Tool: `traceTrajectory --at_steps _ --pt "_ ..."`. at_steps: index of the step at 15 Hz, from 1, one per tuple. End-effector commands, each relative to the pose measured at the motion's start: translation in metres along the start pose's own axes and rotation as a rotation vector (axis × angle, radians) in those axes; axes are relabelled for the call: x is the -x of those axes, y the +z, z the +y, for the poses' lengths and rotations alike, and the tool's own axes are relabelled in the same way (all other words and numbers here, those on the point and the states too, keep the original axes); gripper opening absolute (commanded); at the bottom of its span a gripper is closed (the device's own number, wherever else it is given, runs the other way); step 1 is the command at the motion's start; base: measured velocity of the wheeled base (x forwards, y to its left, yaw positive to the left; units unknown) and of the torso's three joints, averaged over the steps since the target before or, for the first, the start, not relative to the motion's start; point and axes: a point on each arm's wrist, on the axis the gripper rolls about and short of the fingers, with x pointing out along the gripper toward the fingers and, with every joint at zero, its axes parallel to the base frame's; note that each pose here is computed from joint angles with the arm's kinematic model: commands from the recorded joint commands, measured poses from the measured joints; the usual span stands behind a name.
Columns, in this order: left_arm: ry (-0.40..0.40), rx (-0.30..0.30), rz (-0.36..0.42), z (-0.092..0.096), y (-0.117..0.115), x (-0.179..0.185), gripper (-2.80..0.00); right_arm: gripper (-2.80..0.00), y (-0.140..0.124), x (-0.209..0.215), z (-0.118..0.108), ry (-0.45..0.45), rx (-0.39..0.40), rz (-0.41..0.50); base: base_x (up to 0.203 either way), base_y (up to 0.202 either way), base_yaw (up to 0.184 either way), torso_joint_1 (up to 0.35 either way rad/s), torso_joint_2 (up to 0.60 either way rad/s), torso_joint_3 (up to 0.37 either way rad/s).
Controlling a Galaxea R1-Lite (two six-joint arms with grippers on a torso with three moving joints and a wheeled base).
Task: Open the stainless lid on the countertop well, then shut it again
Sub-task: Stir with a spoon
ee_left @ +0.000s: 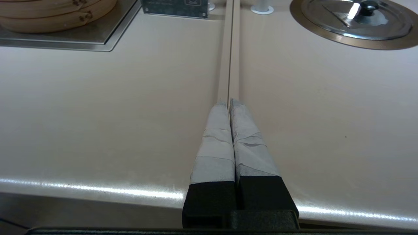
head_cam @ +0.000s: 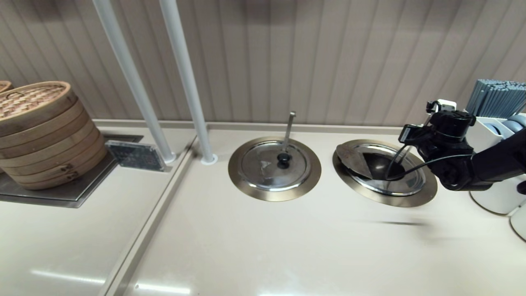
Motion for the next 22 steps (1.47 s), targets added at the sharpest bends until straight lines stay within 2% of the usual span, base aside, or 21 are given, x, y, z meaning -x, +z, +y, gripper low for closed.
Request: traceTrajectory --at_steps 1,4,6,9,11,14,16,19,22 --pt "0.000 0.000 0.000 0.000 0.000 0.000 -2.80 -2.80 -0.006 -0.002 0.017 0.032 -0.049 -0.002 0.000 0.000 0.000 0.000 0.00 0.000" --pt "0.000 0.000 0.000 0.000 0.000 0.000 -2.80 -2.80 0.009 0.009 0.024 0.060 -0.107 -0.018 0.000 0.000 0.000 0.000 0.00 0.000" --pt "0.000 0.000 0.000 0.000 0.000 0.000 -2.80 -2.80 0.013 0.015 0.019 0.051 -0.078 0.016 0.000 0.000 0.000 0.000 0.00 0.000" --pt "0.000 0.000 0.000 0.000 0.000 0.000 -2.80 -2.80 0.014 0.010 -0.008 -0.009 -0.004 0.024 0.000 0.000 0.000 0.000 0.00 0.000" --pt "0.000 0.000 0.000 0.000 0.000 0.000 -2.80 -2.80 0.007 0.005 -0.010 -0.019 0.016 0.031 0.000 0.000 0.000 0.000 0.00 0.000" --pt "0.000 0.000 0.000 0.000 0.000 0.000 -2.80 -2.80 0.002 -0.007 -0.004 -0.022 0.003 -0.008 0.000 0.000 0.000 0.000 0.00 0.000" --pt "0.000 0.000 0.000 0.000 0.000 0.000 -2.80 -2.80 -0.006 -0.011 0.009 -0.009 -0.011 -0.027 0.000 0.000 0.000 0.000 0.00 0.000" --pt "0.000 0.000 0.000 0.000 0.000 0.000 -2.80 -2.80 -0.004 -0.003 0.027 0.035 -0.051 -0.039 0.000 0.000 0.000 0.000 0.00 0.000" --pt "0.000 0.000 0.000 0.000 0.000 0.000 -2.80 -2.80 0.003 0.005 0.026 0.042 -0.054 -0.033 0.000 0.000 0.000 0.000 0.00 0.000"
